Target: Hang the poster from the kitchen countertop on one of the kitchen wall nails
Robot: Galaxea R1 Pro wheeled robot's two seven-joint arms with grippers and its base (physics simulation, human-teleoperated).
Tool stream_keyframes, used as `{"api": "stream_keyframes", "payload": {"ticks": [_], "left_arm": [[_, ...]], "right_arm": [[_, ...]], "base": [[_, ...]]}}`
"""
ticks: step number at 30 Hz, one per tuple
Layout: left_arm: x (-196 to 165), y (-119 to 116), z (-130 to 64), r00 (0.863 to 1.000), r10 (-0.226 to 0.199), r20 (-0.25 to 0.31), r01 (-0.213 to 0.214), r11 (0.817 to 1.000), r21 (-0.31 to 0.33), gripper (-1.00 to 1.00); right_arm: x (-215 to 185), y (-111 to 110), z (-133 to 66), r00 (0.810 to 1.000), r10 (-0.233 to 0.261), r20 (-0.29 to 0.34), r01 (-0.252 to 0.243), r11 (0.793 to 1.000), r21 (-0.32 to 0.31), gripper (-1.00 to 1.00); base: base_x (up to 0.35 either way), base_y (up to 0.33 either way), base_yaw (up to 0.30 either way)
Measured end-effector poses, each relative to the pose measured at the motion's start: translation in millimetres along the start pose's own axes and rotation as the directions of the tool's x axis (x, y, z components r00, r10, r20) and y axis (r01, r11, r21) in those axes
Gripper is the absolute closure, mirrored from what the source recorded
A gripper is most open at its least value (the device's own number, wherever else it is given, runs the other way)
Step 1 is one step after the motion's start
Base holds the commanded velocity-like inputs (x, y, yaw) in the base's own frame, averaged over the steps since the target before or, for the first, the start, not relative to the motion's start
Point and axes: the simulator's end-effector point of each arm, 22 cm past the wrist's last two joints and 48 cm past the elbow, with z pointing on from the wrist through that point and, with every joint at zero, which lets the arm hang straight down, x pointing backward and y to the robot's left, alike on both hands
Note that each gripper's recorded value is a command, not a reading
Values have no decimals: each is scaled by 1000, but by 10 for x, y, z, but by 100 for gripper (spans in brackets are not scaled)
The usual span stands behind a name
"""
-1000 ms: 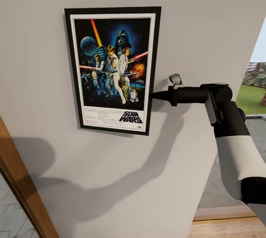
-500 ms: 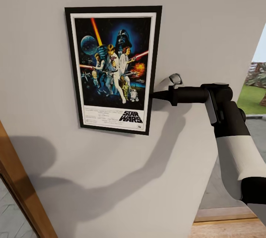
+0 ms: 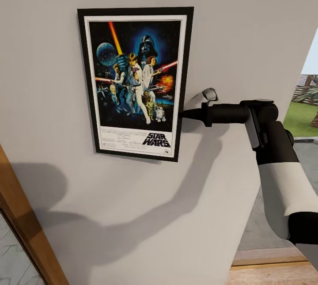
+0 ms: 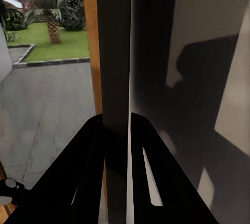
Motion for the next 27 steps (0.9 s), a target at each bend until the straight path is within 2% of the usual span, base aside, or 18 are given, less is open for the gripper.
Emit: {"api": "stream_keyframes", "payload": {"ticks": [10,11,12,15,16,17,18,19,20,21,27], "left_arm": [[-9,57,-8,1000,4,0,-4,1000,-7,-100],[-7,62,-3,1000,4,-2,-4,1000,-8,-100],[-7,64,-3,1000,4,-2,-4,1000,-8,-100],[-4,68,-6,1000,4,-2,-4,1000,-8,-100],[-3,71,-5,1000,4,-2,-4,1000,-8,-100],[-1,70,0,1000,4,-4,-4,1000,-8,-100],[-2,71,-7,1000,4,-2,-4,1000,-8,-100],[1,71,-6,1000,3,-3,-3,1000,-8,-100],[2,71,-2,1000,3,-4,-3,1000,-8,-100],[0,71,-13,1000,3,-2,-3,1000,-8,-100],[1,71,-12,1000,3,-2,-3,1000,-8,-100]], "right_arm": [[-1,2,0,1000,1,0,-1,1000,0,100],[62,661,34,995,-95,-8,89,961,-262,100],[68,537,-292,995,-99,-20,92,973,-213,100],[108,551,-212,996,-83,-27,75,970,-230,100],[144,496,17,996,-87,-22,80,970,-228,100],[152,475,-5,996,-85,-23,77,971,-224,100],[157,484,-112,996,-81,-27,73,972,-224,100],[149,491,-32,996,-84,-24,76,971,-227,100],[152,482,-29,996,-83,-24,76,971,-225,-100],[-12,133,-10,1000,-10,2,10,999,-54,-100],[-30,137,-7,1000,-4,8,4,999,-54,-100]], "base": [[33,0,0],[189,0,0],[181,0,0],[90,0,0],[40,0,0],[32,0,0],[20,0,0],[16,0,0],[8,0,0],[5,0,0],[2,0,0]]}}
